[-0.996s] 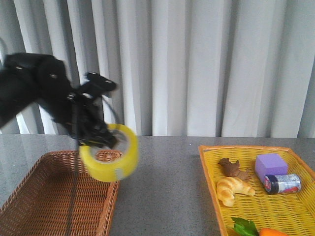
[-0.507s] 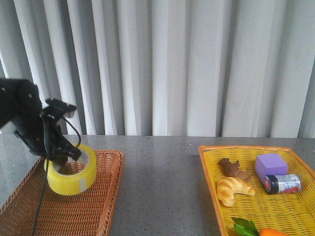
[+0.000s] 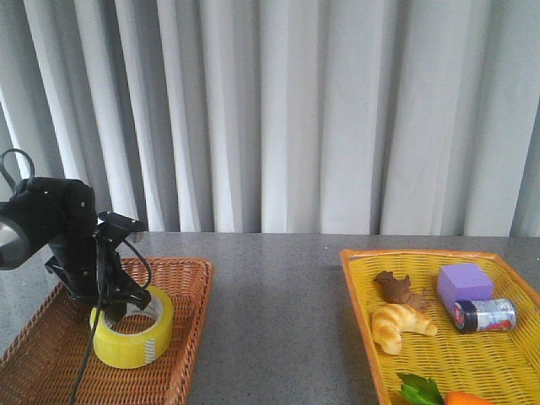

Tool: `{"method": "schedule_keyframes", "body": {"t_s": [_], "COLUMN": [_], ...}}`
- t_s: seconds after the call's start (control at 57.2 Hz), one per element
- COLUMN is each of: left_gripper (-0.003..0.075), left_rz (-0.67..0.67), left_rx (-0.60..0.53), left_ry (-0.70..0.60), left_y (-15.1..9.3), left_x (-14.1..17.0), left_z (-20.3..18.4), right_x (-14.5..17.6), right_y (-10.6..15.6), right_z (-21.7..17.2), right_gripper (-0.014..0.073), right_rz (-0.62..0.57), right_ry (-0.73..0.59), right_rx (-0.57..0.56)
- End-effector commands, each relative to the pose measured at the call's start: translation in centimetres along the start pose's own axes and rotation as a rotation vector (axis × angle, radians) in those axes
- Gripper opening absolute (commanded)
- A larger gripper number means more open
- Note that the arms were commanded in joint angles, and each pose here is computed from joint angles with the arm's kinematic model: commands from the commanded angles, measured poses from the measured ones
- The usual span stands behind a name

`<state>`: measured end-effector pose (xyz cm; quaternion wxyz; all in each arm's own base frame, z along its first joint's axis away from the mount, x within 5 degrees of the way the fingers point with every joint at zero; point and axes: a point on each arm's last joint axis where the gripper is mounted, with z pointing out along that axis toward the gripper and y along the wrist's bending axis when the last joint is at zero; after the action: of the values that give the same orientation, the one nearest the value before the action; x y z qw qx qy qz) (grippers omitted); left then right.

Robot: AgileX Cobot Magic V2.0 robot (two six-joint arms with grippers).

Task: Transfer tape with both arms
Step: 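Lift the tape roll with the left gripper and lower it into the brown basket, then open the left gripper and raise it away from the basket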

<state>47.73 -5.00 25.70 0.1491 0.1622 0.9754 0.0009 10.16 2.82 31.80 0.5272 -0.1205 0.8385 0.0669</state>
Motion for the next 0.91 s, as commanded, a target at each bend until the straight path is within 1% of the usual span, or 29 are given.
{"method": "schedule_keyframes", "body": {"t_s": [0.0,0.052,0.21,0.297,0.384,0.489,0.594,0.682,0.769,0.891], "left_gripper": [0.0246,0.0290,0.0457,0.0501,0.0507,0.0507,0.0507,0.0507,0.0507,0.0507], "left_rz": [-0.014,-0.030,-0.039,-0.053,-0.088,-0.126,-0.143,-0.141,-0.119,-0.081], "left_rx": [-0.011,-0.010,-0.015,-0.021,-0.025,-0.025,0.006,0.060,0.088,0.083], "left_ry": [-0.111,-0.112,-0.137,-0.175,-0.227,-0.318,-0.412,-0.486,-0.517,-0.509], "left_y": [-0.1,-0.1,-0.1,-0.2,-0.3,-0.7,-1.5,-2.5,-3.4,-4.4], "left_x": [-0.5,-0.6,-0.5,-0.3,0.0,0.9,2.2,3.8,5.9,9.2], "left_z": [-4.1,-4.1,-5.3,-7.3,-9.9,-14.3,-18.6,-22.2,-24.4,-25.7], "right_x": [-1.3,-1.3,-1.3,-1.3,-1.3,-1.3,-1.3,-1.3,-1.3,-1.3], "right_y": [-0.1,-0.1,-0.1,-0.1,-0.1,-0.1,-0.1,-0.1,-0.1,-0.1], "right_z": [-0.4,-0.4,-0.4,-0.4,-0.4,-0.4,-0.4,-0.4,-0.4,-0.4], "right_gripper": [0.0454,0.0454,0.0454,0.0454,0.0454,0.0454,0.0454,0.0454,0.0454,0.0454], "right_rz": [-0.010,-0.010,-0.010,-0.010,-0.010,-0.010,-0.010,-0.010,-0.010,-0.010], "right_ry": [-0.089,-0.089,-0.089,-0.089,-0.089,-0.089,-0.089,-0.089,-0.089,-0.089], "right_rx": [0.010,0.010,0.010,0.010,0.010,0.010,0.010,0.010,0.010,0.010]}}
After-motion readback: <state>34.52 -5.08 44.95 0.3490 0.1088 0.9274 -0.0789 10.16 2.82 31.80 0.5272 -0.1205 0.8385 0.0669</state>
